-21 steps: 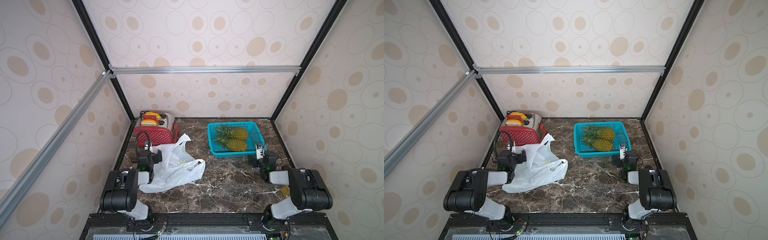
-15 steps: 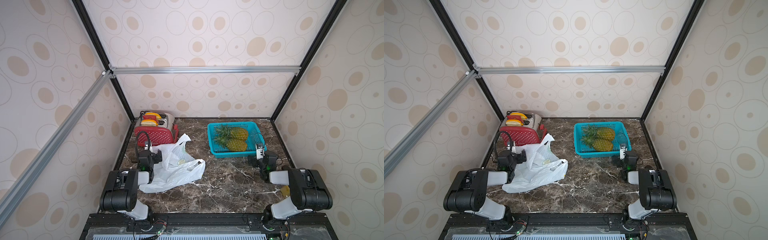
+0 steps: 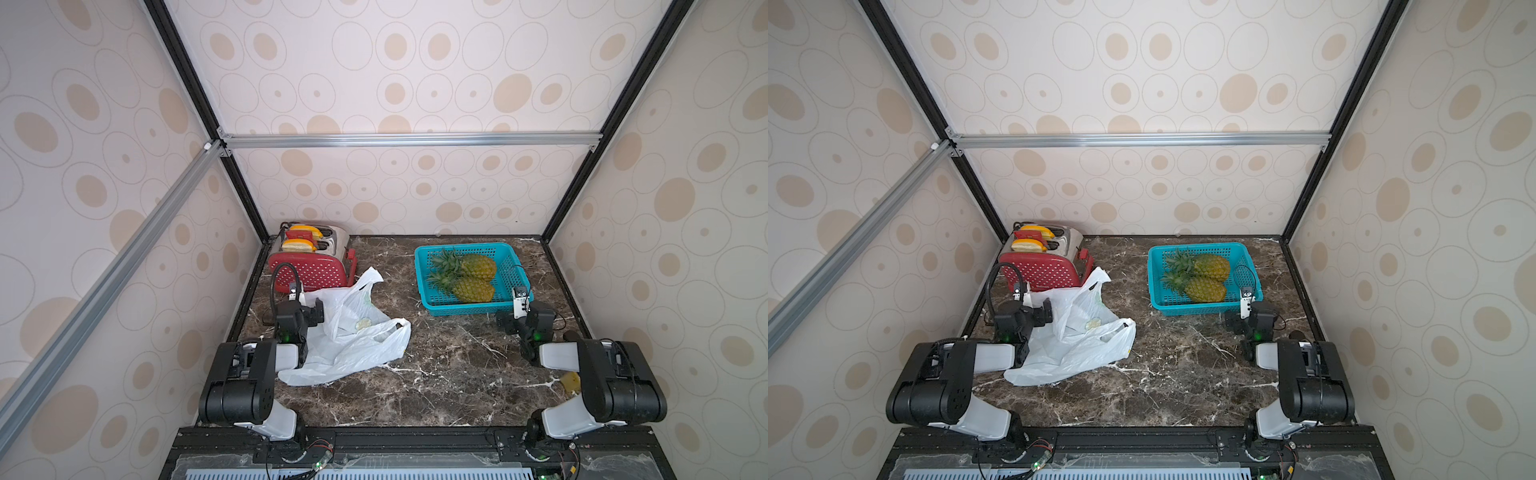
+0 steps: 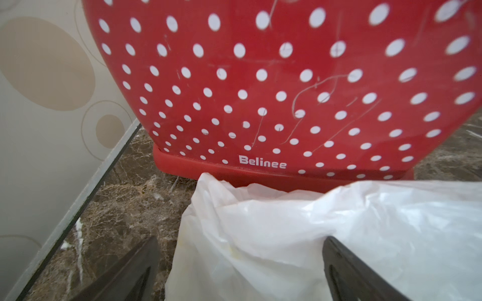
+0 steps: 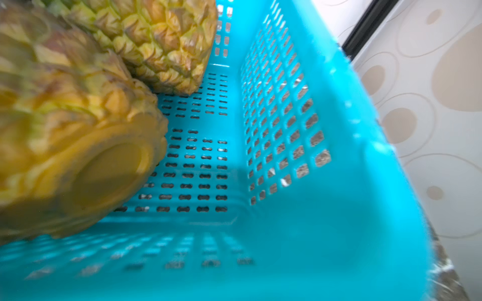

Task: Place the pineapple into a plastic bag & tie a knot
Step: Pick up the plastic bag at the center of the board.

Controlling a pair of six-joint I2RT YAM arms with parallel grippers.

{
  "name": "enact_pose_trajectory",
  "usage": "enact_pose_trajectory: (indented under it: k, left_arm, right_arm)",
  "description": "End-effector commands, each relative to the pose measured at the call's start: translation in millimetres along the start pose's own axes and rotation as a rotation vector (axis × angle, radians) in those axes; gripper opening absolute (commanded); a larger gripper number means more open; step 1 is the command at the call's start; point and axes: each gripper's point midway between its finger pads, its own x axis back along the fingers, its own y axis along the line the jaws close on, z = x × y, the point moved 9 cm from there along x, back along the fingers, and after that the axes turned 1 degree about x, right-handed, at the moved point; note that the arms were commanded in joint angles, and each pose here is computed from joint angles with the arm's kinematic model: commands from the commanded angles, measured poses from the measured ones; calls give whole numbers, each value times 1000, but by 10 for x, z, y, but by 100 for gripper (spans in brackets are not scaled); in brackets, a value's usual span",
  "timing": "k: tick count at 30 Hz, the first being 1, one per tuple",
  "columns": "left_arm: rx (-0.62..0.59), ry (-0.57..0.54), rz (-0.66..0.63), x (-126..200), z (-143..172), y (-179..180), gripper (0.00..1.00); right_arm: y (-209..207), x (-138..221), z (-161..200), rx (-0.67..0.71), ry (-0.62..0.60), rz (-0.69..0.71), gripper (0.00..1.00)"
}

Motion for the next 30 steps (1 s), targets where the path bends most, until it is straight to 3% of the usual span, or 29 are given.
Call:
enact_pose_trajectory:
  k: [1,5,8,13,16,22,30]
  left_arm:
    - [16,-107,-32,194,-212,41,99]
    - [32,-125,-67,417,-377,109,99]
    - [93,-130,-132,587,-503,193,99]
    - [170,-96,-147,845,-712,251,99]
    - [253,-58,-68,977,-797,209,99]
    - [517,185,133,1169,-757,-21,99]
    - [585,502,139,1551,-237,-395,99]
  right_arm:
    - [-120,227,-244,-37,-98,70,100]
    - [-192,522,-317,-90,-88,115,100]
    - [-301,724,-341,-279,-39,215,100]
    - [-268,927,-510,-343,26,98,100]
    - [-218,985,-630,-378,61,-2,100]
    - [-32,1034,-909,-427,109,-217,98]
    - [409,1096,-1144,-221,141,-373,96]
